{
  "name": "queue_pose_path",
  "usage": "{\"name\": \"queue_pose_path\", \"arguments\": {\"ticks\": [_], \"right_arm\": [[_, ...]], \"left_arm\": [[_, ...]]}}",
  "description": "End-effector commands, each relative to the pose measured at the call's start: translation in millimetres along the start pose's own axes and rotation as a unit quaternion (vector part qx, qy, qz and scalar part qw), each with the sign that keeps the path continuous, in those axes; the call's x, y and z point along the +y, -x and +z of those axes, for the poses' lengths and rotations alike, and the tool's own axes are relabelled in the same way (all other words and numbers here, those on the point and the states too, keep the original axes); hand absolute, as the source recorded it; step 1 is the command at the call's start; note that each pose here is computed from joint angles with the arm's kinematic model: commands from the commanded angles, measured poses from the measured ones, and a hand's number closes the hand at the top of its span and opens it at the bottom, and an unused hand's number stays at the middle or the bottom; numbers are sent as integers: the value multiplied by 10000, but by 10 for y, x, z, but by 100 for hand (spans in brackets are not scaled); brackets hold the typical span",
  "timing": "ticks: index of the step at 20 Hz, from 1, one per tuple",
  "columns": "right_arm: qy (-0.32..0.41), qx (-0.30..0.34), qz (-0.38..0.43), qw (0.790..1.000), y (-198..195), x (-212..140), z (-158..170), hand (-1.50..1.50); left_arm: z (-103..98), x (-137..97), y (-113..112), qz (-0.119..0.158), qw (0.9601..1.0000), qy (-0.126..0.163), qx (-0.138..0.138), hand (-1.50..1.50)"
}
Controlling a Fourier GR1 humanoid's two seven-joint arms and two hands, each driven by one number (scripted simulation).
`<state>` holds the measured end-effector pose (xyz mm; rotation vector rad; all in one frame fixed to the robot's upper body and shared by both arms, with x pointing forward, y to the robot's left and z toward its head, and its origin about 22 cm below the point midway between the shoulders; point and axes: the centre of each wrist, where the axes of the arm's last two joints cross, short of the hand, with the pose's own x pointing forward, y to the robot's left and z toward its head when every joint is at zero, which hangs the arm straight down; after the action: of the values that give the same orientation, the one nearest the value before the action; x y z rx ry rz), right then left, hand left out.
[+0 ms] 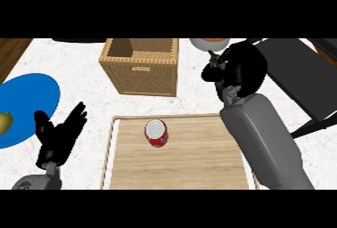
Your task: Pick the eggplant from the tray and place it in the tiered shelf
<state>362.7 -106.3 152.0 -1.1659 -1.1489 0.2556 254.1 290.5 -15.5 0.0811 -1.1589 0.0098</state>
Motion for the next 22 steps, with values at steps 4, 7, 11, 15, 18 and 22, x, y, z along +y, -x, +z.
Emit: {"name": "queue_pose_path", "arguments": {"ticks": [4,7,11,15,18,22], "right_arm": [[1494,1104,-61,9826,-872,-539,-40,150],[1658,1148,12,9795,-1153,-766,-3,150],[1982,1365,-49,9706,-1278,-1001,-132,150],[2154,1480,-125,9652,-1360,-1476,-280,150],[2422,1505,-276,9581,-1385,-1720,-359,150],[2456,1634,-96,9555,-1223,-1985,-677,150]], "left_arm": [[-20,3,28,-77,9998,-47,181,0],[22,-10,51,0,9997,-10,237,0],[25,18,171,113,9996,-41,244,0],[63,-67,211,96,9995,-150,261,0],[29,87,21,86,9996,-120,231,0],[99,-23,135,85,9995,-130,262,0]]}}
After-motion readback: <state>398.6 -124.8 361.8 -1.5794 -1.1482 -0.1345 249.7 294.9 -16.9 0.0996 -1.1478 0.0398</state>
